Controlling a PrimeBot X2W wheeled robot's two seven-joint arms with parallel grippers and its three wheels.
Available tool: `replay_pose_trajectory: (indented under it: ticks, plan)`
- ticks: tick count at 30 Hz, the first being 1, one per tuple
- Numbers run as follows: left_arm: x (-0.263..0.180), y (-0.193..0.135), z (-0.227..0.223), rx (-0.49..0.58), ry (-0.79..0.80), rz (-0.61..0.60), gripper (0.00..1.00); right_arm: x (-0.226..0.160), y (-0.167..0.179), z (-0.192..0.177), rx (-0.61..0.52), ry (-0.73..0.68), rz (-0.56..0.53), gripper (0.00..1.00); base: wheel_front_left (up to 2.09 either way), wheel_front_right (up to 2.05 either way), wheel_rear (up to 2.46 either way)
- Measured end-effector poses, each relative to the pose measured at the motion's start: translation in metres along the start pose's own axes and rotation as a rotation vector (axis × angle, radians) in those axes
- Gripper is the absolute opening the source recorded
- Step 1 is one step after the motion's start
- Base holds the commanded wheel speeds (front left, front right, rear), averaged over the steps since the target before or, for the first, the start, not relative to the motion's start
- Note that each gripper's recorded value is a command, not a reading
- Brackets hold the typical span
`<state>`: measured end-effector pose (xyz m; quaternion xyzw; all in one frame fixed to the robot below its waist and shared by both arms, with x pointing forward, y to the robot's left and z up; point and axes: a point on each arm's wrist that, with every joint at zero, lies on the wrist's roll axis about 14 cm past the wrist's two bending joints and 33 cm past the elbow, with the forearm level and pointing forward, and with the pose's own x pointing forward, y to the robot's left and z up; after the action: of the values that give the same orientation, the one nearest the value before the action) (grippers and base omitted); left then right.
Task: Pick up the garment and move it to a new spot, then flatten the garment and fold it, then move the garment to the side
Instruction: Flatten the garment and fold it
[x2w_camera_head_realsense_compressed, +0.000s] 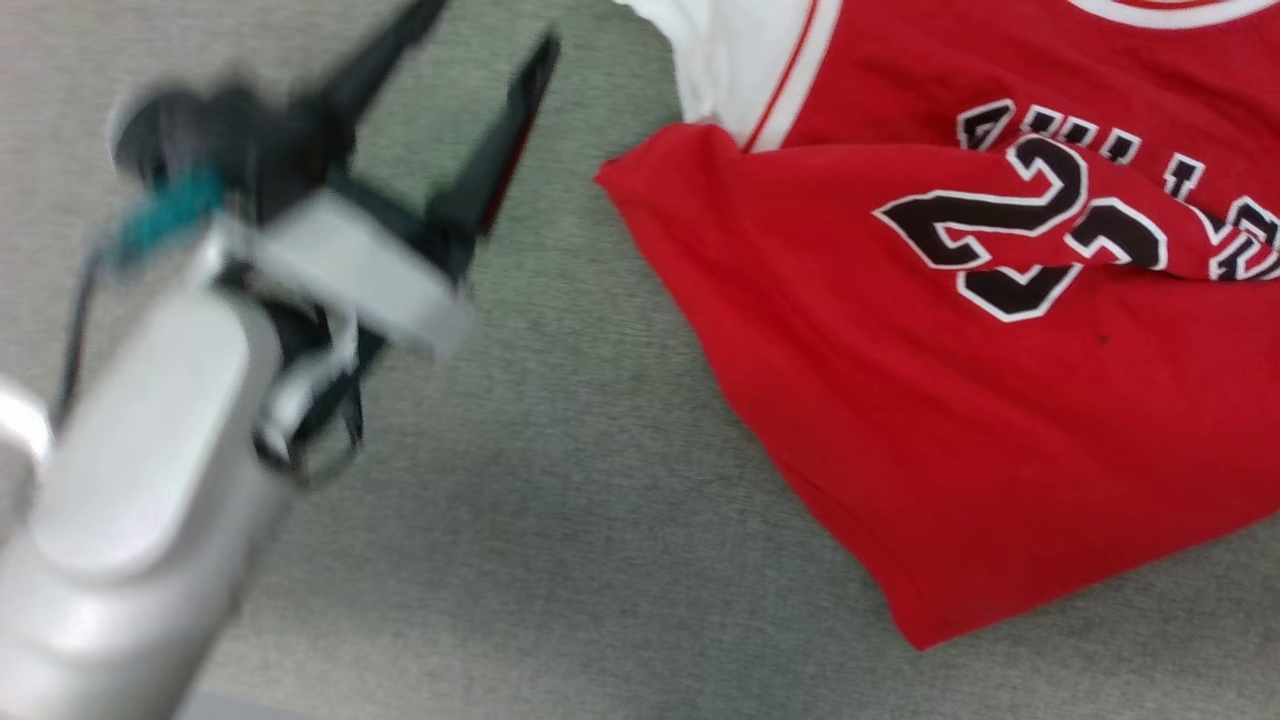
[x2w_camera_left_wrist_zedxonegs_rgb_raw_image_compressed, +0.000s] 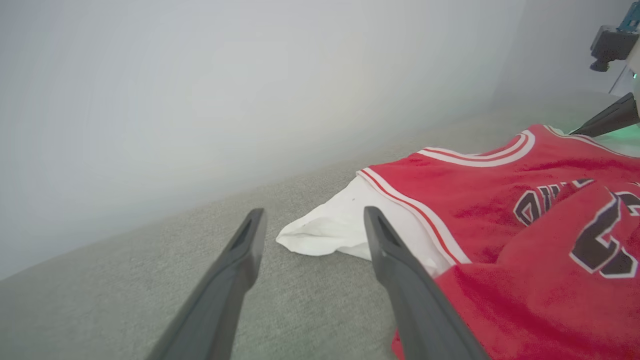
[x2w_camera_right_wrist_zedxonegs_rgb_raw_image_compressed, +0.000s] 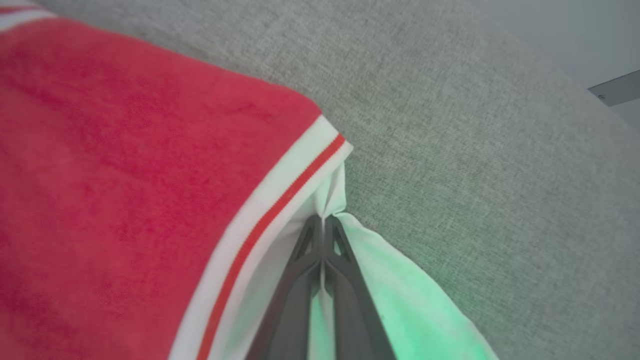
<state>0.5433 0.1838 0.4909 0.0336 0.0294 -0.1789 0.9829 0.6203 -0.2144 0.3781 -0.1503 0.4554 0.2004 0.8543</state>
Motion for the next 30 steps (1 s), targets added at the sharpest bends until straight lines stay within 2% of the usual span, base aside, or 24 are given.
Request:
replay_pose_trajectory:
  ticks: [2,5,7,16,23,27,30]
  plan:
    - [0.024,-0.001,0.001,0.02,0.069,-0.049,1.0,0.001,0.0,0.001,-0.004,-0.006,0.001,0.0,0.0,0.0,0.0]
    - [0.058,-0.025,-0.008,-0.047,0.221,-0.163,1.0,0.003,0.0,0.002,-0.016,-0.013,0.001,0.0,0.0,0.0,0.0]
    - [0.076,-0.036,-0.018,-0.049,0.345,-0.223,1.0,0.006,0.001,0.002,-0.029,-0.014,0.007,0.0,0.0,0.0,0.0]
    - [0.121,-0.047,-0.064,-0.119,0.727,-0.292,1.0,0.017,0.001,0.003,-0.069,-0.017,0.017,0.0,0.0,0.0,0.0]
    - [0.141,-0.036,-0.09,-0.088,0.805,-0.254,1.0,0.023,0.0,0.001,-0.085,-0.013,0.024,0.0,0.0,0.0,0.0]
    - [0.143,-0.042,-0.1,-0.124,0.843,-0.27,1.0,0.025,-0.001,-0.001,-0.09,-0.01,0.024,0.0,0.0,0.0,0.0]
    - [0.141,-0.047,-0.103,-0.137,0.865,-0.29,0.14,0.026,-0.001,-0.001,-0.092,-0.012,0.026,0.0,0.0,0.0,0.0]
